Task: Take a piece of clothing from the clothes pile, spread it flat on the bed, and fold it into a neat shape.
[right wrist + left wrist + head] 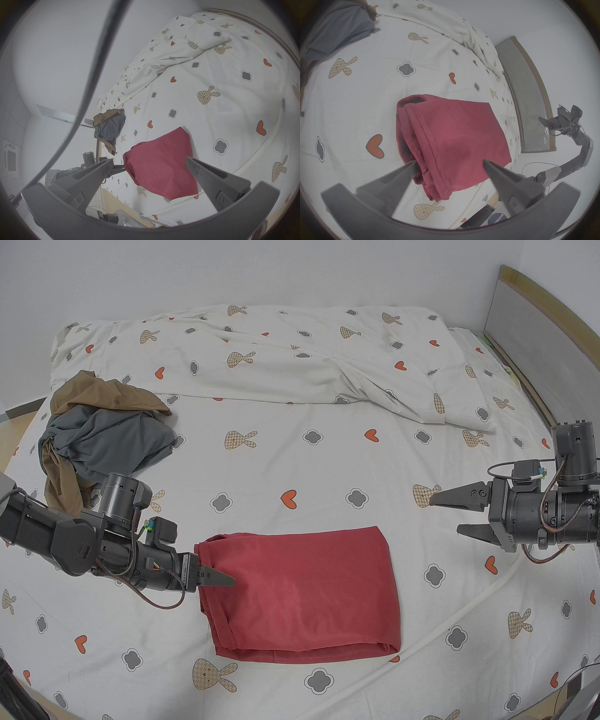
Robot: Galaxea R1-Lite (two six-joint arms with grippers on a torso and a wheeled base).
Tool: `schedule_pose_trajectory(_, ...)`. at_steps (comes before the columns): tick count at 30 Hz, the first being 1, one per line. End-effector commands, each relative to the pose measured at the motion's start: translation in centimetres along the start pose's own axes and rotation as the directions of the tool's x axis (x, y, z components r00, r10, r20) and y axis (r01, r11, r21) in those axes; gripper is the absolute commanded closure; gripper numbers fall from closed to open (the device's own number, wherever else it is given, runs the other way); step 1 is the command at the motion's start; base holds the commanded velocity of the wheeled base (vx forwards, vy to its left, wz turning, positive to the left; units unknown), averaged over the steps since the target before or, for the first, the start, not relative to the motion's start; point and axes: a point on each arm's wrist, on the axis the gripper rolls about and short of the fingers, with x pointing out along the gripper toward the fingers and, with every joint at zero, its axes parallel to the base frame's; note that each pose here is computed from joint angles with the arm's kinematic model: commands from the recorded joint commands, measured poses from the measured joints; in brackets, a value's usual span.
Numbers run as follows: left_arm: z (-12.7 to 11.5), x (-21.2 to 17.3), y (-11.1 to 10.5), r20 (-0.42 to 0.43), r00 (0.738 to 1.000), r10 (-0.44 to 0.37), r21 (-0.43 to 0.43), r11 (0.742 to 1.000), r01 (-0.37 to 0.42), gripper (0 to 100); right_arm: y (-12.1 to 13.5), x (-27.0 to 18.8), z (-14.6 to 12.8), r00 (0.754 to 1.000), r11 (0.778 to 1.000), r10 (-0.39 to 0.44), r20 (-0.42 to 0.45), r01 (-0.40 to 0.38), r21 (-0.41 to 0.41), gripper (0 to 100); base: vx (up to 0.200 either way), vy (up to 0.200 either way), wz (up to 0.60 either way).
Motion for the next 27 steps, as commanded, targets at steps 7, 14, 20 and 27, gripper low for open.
schedule_pose_trajectory(7,0.5,-0.7,1.0,0.032,0.999,0.027,-0.021,0.999,-0.026,0,-0.2,0.1,-0.1,1.000,1.000,-0.005,-0.007,0.005,0.003,0,0.000,0.000,0.00)
schedule_pose_trajectory(14,1.2,-3.7,1.7,0.123,0.986,0.113,-0.054,0.993,-0.107,0,-3.3,3.6,-0.5,0.990,0.993,-0.099,-0.104,0.105,0.054,0,0.000,0.000,0.00)
schedule_pose_trajectory(20,0.7,-6.9,-0.3,0.163,0.983,0.078,-0.080,0.995,-0.066,0,-9.6,9.1,-0.7,0.961,0.999,-0.034,-0.273,0.037,0.008,0,0.000,0.000,0.00)
schedule_pose_trajectory(27,0.4,-8.3,-0.9,0.144,0.989,-0.029,-0.081,0.996,0.041,0,-13.8,13.1,-1.7,0.932,0.989,0.044,-0.359,-0.092,-0.116,0,0.000,0.000,0.00)
